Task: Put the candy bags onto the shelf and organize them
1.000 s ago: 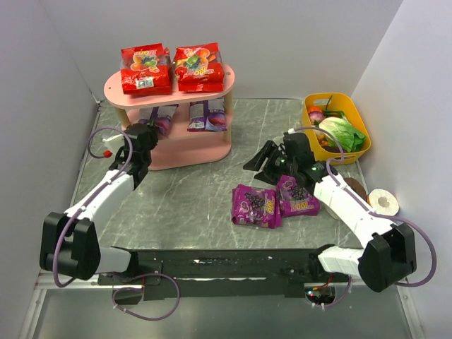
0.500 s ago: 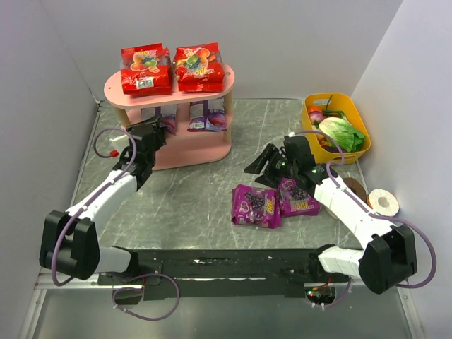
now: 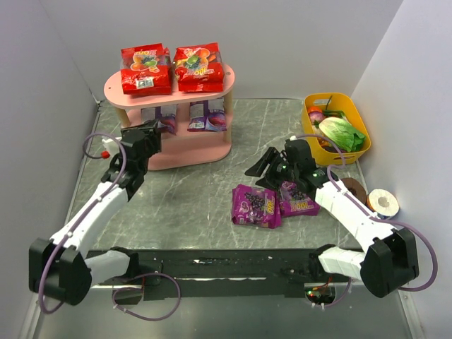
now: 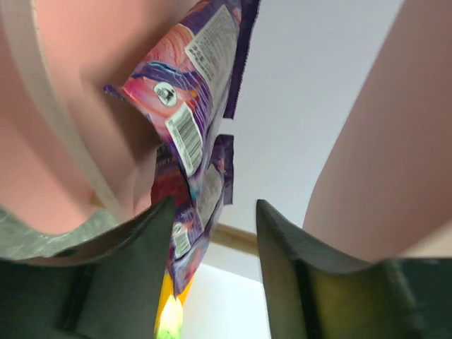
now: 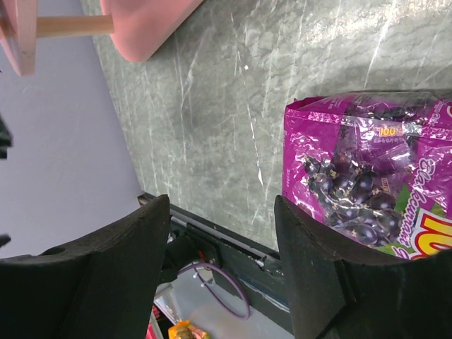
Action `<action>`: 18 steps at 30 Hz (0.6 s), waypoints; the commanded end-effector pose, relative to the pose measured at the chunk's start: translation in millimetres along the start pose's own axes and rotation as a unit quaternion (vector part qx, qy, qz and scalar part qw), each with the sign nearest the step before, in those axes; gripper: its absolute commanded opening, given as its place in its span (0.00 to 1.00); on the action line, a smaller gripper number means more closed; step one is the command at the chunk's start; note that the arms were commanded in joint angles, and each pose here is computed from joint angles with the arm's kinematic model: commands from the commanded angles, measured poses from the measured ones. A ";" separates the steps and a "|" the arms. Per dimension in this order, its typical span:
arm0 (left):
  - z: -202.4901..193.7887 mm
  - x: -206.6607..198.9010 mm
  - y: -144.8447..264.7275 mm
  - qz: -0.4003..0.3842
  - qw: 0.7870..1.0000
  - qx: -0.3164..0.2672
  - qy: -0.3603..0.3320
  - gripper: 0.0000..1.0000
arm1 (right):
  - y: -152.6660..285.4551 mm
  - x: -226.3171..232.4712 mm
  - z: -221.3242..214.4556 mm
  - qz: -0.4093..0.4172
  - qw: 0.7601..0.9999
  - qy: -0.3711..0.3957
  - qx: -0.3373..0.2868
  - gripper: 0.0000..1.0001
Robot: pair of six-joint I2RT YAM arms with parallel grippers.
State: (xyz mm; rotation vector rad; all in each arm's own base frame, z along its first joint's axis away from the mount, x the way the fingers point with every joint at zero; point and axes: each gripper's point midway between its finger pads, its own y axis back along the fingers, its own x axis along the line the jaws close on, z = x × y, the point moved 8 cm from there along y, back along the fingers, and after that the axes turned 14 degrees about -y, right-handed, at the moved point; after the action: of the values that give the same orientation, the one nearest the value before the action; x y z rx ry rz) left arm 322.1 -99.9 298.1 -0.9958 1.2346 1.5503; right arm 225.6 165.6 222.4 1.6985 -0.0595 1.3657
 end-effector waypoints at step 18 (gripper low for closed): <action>12.7 -23.8 -8.7 -0.079 0.995 -0.013 -0.052 0.17 | 1.5 8.7 5.3 0.018 1.000 0.006 -0.014 0.66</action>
State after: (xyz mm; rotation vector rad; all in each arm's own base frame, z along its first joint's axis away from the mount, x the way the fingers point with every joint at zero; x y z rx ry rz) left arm 330.0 -94.7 277.7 -0.8912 1.1365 1.5815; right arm 226.4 165.9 221.9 1.7006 -0.0624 1.3632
